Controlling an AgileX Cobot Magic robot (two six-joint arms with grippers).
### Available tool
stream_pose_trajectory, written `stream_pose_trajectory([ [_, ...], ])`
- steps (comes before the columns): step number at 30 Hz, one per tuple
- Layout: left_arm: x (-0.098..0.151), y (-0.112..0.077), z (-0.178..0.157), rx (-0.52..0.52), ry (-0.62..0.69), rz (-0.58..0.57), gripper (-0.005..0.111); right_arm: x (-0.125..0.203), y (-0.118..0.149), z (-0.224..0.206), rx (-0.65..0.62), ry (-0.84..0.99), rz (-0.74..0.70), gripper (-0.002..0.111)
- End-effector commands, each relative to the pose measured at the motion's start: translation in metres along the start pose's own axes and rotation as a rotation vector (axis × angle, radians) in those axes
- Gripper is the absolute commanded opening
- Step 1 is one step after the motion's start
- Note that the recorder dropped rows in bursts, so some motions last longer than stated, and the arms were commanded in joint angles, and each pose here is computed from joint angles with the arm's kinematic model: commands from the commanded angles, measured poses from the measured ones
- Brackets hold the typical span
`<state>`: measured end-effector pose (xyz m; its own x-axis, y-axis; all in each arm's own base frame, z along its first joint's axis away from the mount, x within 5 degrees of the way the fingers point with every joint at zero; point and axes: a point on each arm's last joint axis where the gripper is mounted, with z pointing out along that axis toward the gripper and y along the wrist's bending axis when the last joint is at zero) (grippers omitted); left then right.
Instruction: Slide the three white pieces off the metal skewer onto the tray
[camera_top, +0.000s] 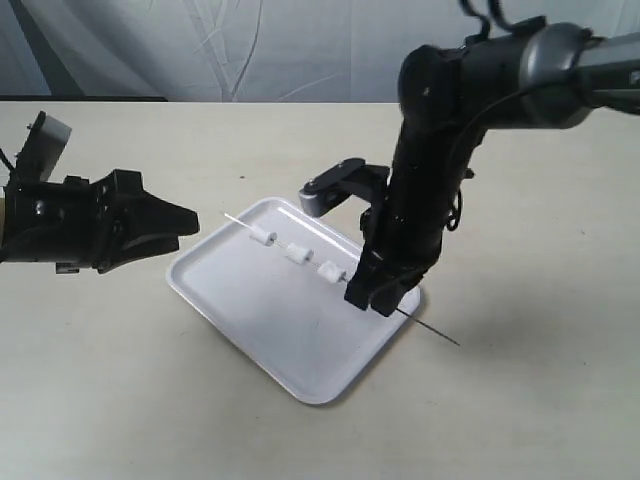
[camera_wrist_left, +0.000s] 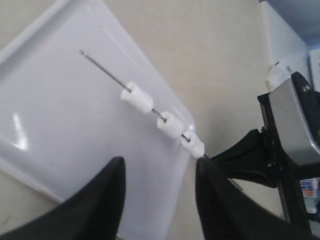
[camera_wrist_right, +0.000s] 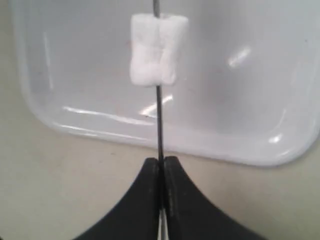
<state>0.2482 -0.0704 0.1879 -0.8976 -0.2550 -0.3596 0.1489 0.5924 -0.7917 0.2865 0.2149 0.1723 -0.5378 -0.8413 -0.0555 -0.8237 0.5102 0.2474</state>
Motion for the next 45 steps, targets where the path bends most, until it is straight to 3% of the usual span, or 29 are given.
stream_pose_trajectory([
  [1,0.001,-0.012,0.003,0.106,-0.009,-0.073,0.047,0.023,0.005,-0.018,-0.079,-0.048,0.017,-0.001],
  [14,0.028,-0.016,0.058,0.167,-0.03,-0.209,0.053,0.077,0.027,-0.008,-0.062,-0.162,0.094,-0.001],
  [24,0.033,-0.013,0.071,0.175,-0.035,-0.225,0.053,0.072,0.033,-0.007,-0.126,-0.265,0.157,-0.001],
  [29,0.028,-0.018,0.07,0.242,-0.074,-0.236,0.053,0.068,0.035,-0.008,-0.152,-0.305,0.173,-0.001],
  [45,0.026,-0.021,0.07,0.279,-0.084,-0.244,0.051,0.065,0.043,-0.009,-0.212,-0.321,0.165,-0.001],
])
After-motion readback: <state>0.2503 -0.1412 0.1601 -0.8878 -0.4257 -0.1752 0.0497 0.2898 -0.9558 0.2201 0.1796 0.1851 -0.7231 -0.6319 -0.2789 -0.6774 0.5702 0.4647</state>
